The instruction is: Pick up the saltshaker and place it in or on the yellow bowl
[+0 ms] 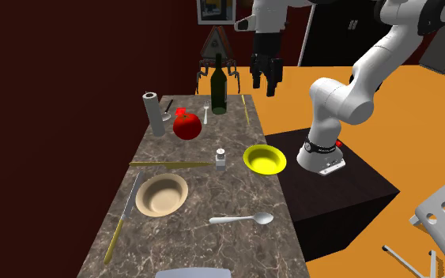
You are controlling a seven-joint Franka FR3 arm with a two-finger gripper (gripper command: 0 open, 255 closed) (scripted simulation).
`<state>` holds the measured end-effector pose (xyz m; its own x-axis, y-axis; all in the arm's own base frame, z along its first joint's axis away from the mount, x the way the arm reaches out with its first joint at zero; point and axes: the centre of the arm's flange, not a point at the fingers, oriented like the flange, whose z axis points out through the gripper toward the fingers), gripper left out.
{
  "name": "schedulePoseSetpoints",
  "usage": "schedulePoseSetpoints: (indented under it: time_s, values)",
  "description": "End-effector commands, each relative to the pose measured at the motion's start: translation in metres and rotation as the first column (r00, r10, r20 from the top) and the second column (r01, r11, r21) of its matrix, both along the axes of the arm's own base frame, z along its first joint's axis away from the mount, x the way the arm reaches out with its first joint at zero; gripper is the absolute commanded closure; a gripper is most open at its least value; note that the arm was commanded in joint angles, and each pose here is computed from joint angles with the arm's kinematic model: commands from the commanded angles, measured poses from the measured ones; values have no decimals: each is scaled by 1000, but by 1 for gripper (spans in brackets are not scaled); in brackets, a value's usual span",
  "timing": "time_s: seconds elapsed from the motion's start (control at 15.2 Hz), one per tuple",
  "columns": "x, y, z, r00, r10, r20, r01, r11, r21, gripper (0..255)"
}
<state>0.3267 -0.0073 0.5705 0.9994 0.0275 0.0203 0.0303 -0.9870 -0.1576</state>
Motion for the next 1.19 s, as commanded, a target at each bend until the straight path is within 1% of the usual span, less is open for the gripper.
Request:
schedulePoseSetpoints:
  time_s: [0.0,0.53,1.12]
  values:
    - [0,0,0,1000,0,0,0,1000,0,0]
    - [55,6,-89,1000,-4,-7,3,998,-69,0]
    - [117,5,-190,1000,-8,-14,6,989,-145,0]
